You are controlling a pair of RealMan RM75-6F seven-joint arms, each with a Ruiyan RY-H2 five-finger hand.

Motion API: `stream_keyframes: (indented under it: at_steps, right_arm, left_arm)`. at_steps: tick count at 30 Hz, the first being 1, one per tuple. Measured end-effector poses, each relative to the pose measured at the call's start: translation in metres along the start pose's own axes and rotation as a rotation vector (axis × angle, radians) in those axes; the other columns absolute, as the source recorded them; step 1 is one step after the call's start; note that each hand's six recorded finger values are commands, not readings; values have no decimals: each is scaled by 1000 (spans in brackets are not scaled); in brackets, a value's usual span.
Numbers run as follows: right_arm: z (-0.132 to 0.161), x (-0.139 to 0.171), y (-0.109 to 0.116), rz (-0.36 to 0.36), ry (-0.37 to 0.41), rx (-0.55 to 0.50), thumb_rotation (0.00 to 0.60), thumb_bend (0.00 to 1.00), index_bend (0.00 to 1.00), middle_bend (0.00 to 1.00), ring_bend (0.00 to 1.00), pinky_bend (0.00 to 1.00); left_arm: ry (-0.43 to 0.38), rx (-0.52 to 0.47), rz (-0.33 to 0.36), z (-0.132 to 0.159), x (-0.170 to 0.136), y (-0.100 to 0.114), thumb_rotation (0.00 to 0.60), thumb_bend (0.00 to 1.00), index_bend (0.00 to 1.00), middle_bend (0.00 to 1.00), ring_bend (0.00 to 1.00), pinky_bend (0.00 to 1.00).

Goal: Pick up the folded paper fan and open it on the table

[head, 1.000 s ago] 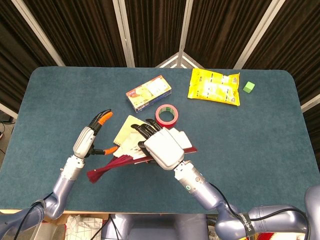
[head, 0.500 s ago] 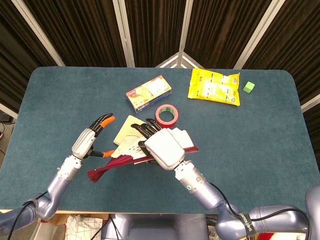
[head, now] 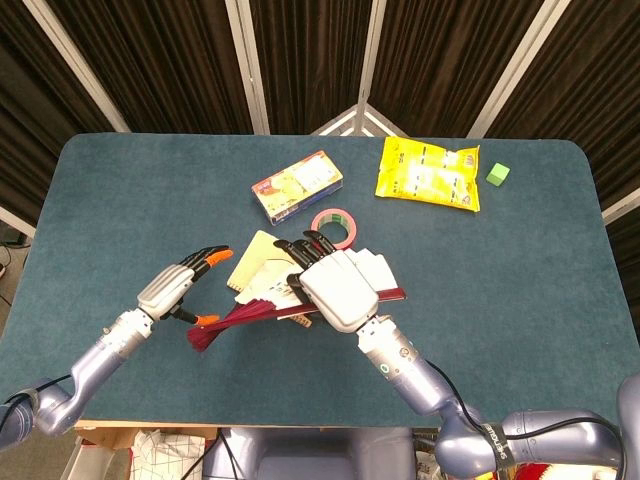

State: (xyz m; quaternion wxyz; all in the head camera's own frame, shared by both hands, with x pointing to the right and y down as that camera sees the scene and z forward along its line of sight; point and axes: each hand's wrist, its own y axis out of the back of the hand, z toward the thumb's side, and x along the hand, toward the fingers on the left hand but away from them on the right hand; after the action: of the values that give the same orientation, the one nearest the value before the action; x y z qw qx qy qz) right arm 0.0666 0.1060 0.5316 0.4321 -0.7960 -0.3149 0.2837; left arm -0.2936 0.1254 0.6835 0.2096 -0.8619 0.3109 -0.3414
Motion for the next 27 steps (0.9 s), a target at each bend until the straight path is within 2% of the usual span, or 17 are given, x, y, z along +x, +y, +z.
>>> stream_keyframes:
  at_steps: [5,11,15,21,27]
  right_arm:
    - [6,2,0,-1,22,-9,600,468,795,210,242,170]
    - [14,4,0,-2,47,-22,600,469,796,210,242,170]
    - [20,5,2,-4,64,-23,600,469,795,210,242,170]
    - [24,7,3,-2,76,-28,600,469,795,210,242,170]
    - [22,8,5,-4,72,-25,600,469,795,210,242,170]
  left_arm:
    - [-11,-34,44,7,10,-10,600,50,119,0,0,103]
    - [-19,-62,60,7,24,-30,600,83,183,11,0,104]
    - [-51,-115,95,17,32,-39,600,166,301,87,0,106]
    - [-119,-190,175,34,40,-44,600,311,495,214,0,167]
    - [-134,-173,208,38,40,-42,600,426,671,320,6,204]
